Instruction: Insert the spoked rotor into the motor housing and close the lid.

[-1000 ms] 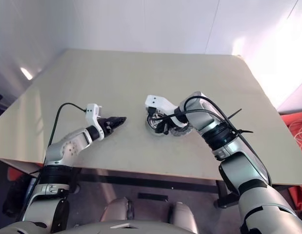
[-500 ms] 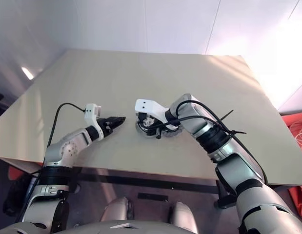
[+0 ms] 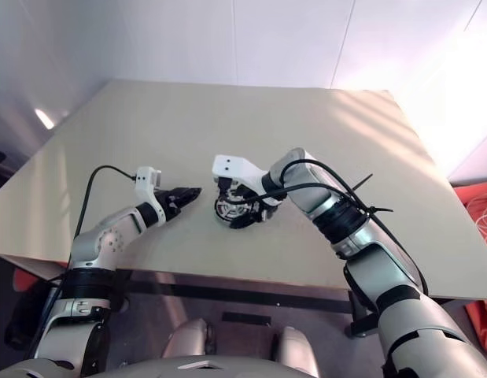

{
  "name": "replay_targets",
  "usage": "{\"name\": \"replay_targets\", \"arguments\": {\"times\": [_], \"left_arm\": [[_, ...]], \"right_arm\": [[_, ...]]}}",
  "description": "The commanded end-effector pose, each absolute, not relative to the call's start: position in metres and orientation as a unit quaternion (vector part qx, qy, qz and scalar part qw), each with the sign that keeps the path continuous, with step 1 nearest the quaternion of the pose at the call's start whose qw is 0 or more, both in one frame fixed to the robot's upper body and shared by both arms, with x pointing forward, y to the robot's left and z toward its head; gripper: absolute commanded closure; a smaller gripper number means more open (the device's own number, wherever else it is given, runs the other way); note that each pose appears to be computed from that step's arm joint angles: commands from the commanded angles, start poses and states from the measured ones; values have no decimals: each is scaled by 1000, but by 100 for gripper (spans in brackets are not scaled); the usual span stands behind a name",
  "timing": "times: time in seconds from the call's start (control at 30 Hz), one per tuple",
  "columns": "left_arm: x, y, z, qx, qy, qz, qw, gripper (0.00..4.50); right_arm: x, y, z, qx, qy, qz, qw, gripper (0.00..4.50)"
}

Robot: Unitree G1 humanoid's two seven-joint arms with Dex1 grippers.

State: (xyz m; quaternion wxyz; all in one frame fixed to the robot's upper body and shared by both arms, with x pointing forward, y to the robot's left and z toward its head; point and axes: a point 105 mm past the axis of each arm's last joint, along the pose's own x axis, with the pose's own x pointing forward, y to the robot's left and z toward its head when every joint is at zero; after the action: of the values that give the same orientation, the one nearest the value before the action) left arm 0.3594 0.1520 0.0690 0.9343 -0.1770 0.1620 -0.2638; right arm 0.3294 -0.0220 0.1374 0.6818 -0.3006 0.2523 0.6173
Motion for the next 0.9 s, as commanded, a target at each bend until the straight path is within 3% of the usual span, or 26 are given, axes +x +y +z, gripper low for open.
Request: {"name": "replay_targets", "arguments": {"times": [0.03,0.2,0.33,0.57,0.67,0.8,0.9], "left_arm": [[365,154,85,-175,131,-267,939,162],[365,151,83,-178,131,-269,937,162],[364,148,82,-182,133,-272,936,162],[365,148,84,-173,140,-286,932,162],[368,147,85,-167,144,-294,930,162],[372,144,87,-162,145,-302,928,162],[375,141,89,-161,145,-308,926,162]], "right_arm": [[331,-5,192,-293,164,627,703,3],[353,-13,225,-308,54,587,747,3],[378,-50,229,-342,17,514,786,3],[397,-163,196,-417,75,376,824,3],[379,-196,177,-436,117,376,809,66],[360,-212,161,-447,143,384,795,199],[357,-221,153,-452,158,367,797,199]]}}
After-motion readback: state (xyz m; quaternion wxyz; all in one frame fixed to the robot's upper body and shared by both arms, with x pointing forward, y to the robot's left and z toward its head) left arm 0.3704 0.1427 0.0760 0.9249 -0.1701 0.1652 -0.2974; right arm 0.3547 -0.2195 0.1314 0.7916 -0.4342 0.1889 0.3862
